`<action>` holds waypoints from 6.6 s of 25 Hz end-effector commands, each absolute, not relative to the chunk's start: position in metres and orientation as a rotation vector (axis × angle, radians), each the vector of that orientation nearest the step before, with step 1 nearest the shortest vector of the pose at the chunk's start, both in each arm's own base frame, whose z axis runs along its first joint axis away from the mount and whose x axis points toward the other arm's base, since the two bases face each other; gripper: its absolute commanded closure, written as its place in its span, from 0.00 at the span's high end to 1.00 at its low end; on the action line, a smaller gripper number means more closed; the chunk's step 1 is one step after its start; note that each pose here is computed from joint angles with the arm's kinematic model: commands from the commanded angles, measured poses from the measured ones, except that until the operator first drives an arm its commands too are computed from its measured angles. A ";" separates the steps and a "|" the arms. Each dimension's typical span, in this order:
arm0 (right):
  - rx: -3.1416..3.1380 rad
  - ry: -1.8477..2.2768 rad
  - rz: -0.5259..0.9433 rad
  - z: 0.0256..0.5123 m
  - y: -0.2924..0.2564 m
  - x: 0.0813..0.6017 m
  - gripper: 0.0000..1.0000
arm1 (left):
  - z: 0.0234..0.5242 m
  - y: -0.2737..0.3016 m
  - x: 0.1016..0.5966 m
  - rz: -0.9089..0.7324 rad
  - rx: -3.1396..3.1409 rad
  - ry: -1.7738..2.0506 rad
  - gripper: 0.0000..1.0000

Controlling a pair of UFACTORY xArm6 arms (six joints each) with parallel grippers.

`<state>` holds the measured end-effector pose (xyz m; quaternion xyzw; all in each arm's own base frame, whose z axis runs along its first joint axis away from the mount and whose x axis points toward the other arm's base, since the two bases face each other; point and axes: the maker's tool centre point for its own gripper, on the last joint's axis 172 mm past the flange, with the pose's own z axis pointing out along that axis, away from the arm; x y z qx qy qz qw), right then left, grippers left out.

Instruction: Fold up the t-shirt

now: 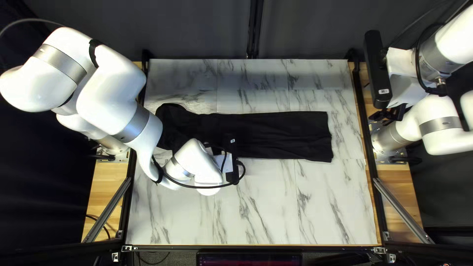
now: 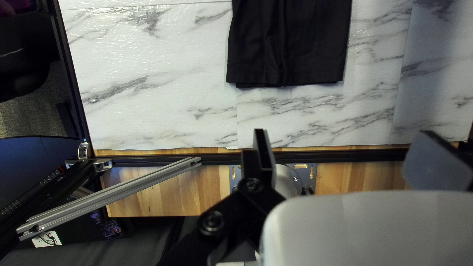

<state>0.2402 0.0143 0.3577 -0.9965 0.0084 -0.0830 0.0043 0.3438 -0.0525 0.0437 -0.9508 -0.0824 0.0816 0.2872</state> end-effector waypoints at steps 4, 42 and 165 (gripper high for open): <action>-3.122 0.026 -0.260 0.358 0.014 0.240 1.00 | 0.039 -0.067 0.345 0.208 -2.543 -0.219 1.00; -3.122 0.026 -0.260 0.358 0.014 0.240 1.00 | 0.059 -0.053 0.353 0.159 -2.536 -0.207 0.79; -3.122 0.026 -0.260 0.358 0.014 0.240 1.00 | 0.052 -0.015 0.332 -0.186 -2.979 -1.417 1.00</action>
